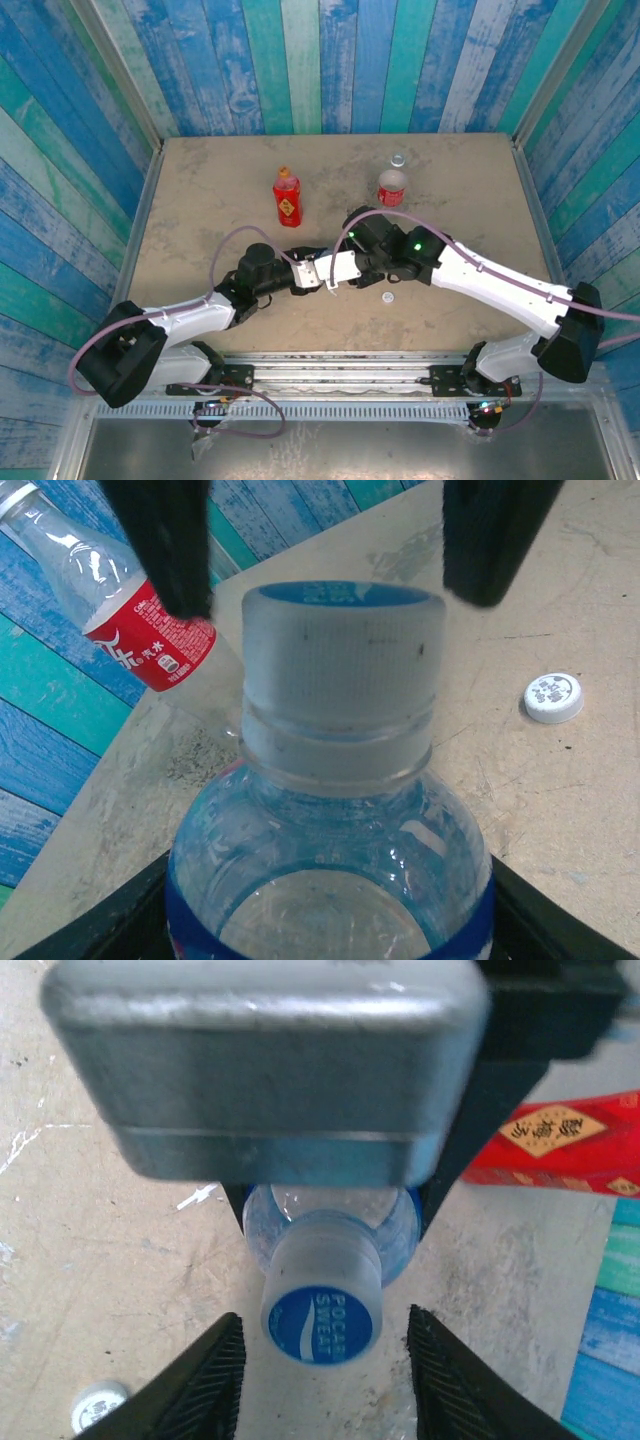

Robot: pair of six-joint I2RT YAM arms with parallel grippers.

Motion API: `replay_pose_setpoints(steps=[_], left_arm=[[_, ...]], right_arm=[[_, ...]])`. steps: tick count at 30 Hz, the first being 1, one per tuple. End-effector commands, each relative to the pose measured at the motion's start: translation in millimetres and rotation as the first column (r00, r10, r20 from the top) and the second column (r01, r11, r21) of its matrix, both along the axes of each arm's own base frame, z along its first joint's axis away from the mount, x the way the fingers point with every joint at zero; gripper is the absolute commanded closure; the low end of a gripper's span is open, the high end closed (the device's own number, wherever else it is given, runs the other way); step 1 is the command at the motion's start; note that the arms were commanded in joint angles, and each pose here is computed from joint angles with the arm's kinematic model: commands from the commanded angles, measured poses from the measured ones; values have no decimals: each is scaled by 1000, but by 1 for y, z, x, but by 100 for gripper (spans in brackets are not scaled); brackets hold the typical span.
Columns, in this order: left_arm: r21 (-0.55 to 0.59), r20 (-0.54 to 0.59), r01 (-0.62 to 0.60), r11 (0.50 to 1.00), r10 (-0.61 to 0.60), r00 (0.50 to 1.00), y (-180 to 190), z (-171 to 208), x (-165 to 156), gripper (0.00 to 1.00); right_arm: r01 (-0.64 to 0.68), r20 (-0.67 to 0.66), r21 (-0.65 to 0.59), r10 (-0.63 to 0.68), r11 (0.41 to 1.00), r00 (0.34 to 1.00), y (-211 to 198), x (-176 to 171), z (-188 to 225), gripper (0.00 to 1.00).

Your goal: Screw on the bottle caps

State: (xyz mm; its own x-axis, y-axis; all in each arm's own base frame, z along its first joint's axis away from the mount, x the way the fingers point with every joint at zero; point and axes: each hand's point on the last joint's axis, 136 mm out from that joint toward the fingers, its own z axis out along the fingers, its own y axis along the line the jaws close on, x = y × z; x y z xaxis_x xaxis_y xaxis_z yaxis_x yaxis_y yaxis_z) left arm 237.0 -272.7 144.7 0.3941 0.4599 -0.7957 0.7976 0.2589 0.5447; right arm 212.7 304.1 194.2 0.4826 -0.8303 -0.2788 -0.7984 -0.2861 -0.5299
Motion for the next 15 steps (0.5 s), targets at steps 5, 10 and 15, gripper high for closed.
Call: replay_pose_setpoints(steps=[5, 10, 15], left_arm=[[-24, 45, 26, 999, -25, 999, -4, 18, -2, 44], [-25, 48, 16, 1000, -15, 999, -3, 19, -1, 44], [-22, 53, 1, 1000, 0, 999, -1, 18, 2, 44]], right_arm=[[-39, -6, -23, 39, 999, 999, 7, -3, -2, 63], [115, -17, 72, -114, 991, 993, 10, 11, 10, 84], [603, -331, 349, -508, 717, 795, 16, 36, 36, 89]])
